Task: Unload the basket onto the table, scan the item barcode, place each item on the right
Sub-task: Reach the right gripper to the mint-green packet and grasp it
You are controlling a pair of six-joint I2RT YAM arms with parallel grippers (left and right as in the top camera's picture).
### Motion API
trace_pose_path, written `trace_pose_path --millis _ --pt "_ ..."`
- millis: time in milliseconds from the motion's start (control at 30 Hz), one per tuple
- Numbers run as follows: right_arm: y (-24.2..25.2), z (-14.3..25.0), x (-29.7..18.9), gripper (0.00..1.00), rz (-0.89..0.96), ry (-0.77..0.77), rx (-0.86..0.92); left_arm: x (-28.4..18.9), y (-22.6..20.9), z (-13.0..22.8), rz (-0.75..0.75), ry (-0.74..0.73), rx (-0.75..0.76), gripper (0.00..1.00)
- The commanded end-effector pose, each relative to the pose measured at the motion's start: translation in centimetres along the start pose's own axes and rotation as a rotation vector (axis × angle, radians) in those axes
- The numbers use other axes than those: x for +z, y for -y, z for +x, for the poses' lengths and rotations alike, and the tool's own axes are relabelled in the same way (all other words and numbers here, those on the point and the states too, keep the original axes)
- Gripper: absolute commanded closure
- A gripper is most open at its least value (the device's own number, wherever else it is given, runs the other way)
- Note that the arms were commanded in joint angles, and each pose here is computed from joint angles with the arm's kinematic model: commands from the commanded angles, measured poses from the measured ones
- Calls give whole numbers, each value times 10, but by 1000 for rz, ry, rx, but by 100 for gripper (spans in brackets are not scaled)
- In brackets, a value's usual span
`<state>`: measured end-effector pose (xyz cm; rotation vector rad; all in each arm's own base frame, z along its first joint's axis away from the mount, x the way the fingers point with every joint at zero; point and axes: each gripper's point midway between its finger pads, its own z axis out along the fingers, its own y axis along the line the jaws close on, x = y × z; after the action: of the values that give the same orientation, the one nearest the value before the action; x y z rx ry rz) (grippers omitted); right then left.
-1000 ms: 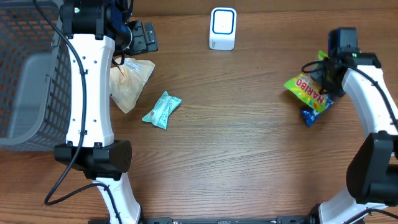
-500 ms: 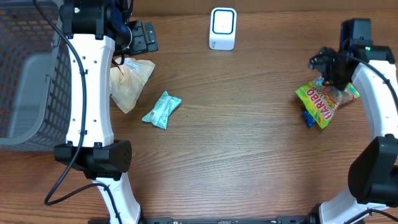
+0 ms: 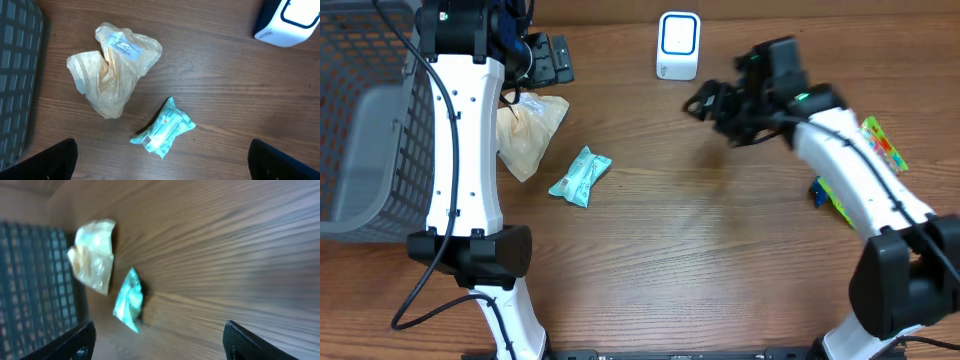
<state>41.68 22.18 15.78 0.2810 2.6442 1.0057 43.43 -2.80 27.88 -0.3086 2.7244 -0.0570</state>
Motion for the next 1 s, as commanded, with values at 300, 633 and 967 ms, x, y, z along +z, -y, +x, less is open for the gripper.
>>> trace_pose_path --millis 300,633,967 --pt "-34 72 86 15 -74 14 27 -5 0 1 5 10 5 0" --pt "-37 117 159 17 -107 -45 -13 -5 0 1 5 10 5 0" --pt "-56 129 188 25 -237 -40 -76 -5 0 1 5 10 5 0"
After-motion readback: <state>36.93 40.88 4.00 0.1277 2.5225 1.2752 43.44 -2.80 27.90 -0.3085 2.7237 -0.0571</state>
